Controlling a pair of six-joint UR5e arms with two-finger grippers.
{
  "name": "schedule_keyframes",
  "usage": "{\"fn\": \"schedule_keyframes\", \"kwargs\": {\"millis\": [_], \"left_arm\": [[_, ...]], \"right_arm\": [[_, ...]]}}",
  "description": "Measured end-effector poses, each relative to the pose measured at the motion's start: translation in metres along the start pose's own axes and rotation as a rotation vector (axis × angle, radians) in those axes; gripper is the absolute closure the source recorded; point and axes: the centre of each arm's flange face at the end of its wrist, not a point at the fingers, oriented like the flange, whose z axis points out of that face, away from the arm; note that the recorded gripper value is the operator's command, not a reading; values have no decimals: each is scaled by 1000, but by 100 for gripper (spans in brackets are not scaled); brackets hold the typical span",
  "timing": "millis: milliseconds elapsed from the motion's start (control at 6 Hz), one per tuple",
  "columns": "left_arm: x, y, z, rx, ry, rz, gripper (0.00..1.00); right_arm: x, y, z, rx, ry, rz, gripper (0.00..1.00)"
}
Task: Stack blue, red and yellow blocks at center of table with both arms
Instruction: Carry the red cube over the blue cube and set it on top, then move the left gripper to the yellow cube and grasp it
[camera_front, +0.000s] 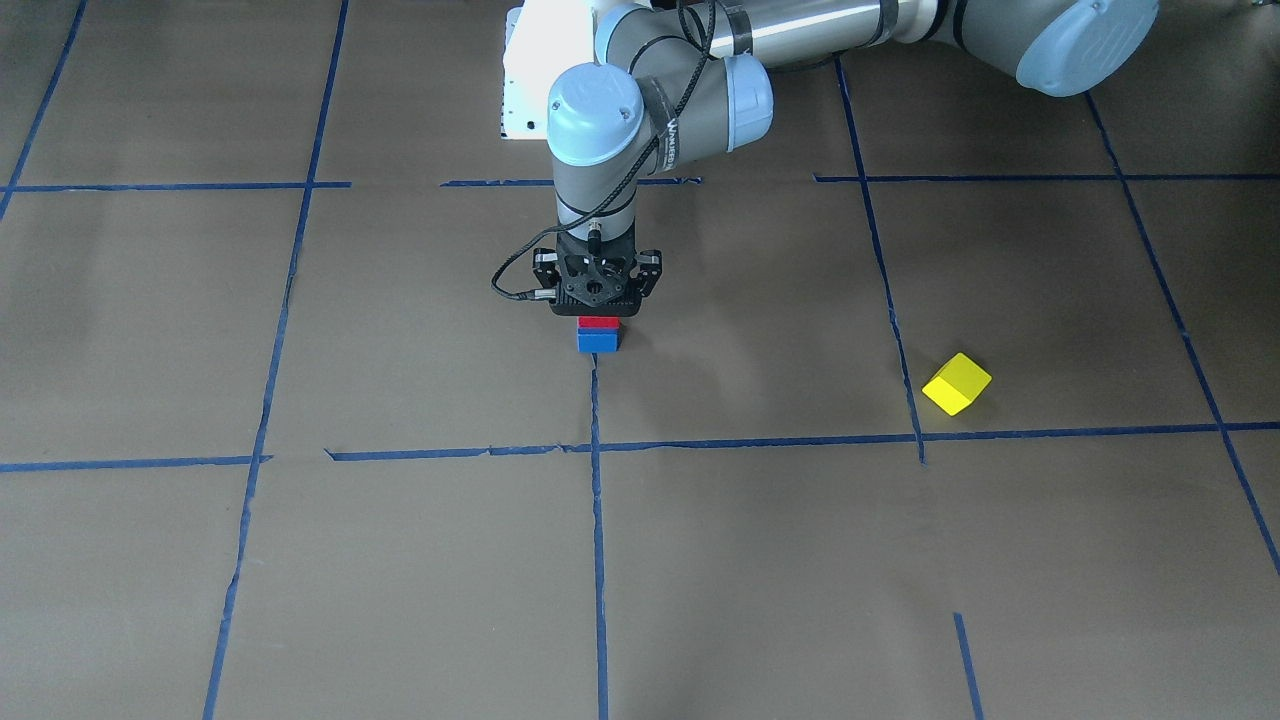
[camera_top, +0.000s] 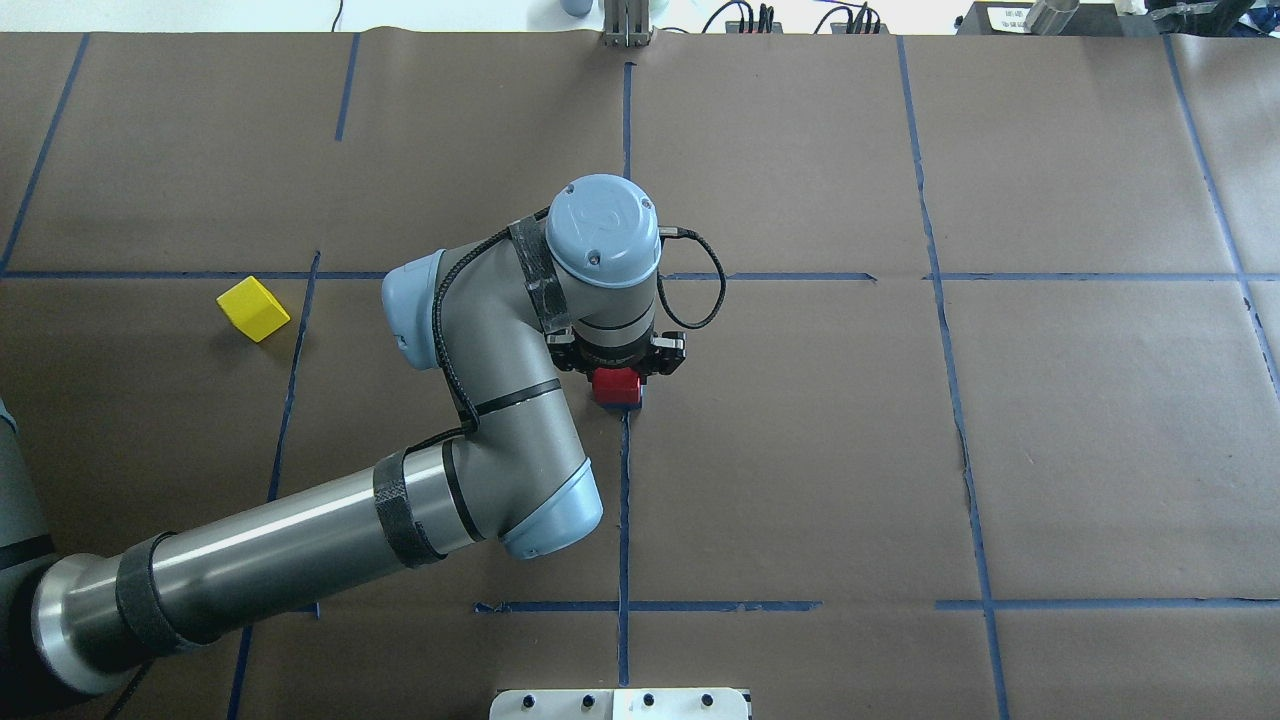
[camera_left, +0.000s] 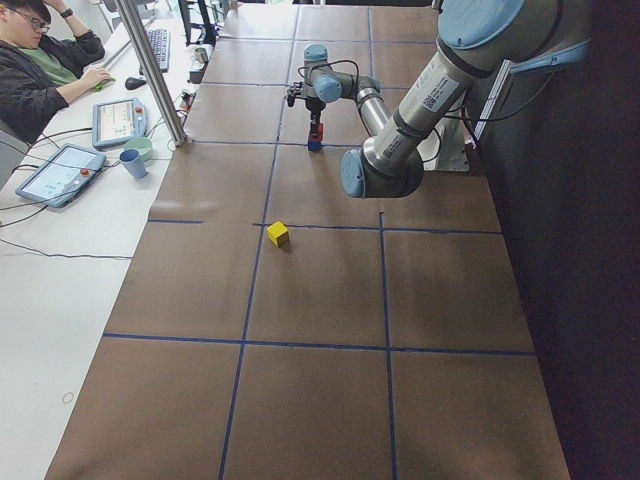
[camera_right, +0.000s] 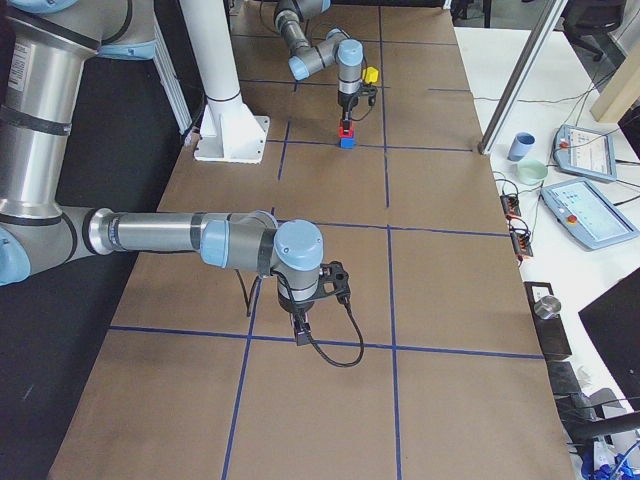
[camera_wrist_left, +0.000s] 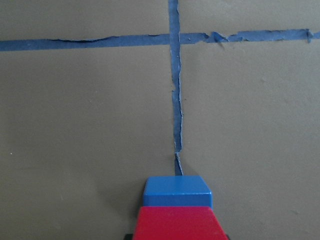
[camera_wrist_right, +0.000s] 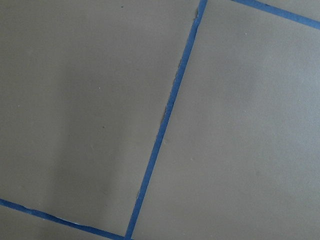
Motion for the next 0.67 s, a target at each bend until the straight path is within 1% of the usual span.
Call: {"fn": "schedule_keyframes", "kwargs": {"millis": [167,333,500,667], "left_arm": [[2,1,-3,3,10,5,5],[4,0,-8,8,20,9,4],[5,-1,-12,13,25,11,1],[2,-8,-20,25,30,9,1]], "right_arm": [[0,0,0,0,0,-1,0],[0,0,0,0,0,0,0],[0,0,0,0,0,0,0],[0,0,0,0,0,0,0]]}}
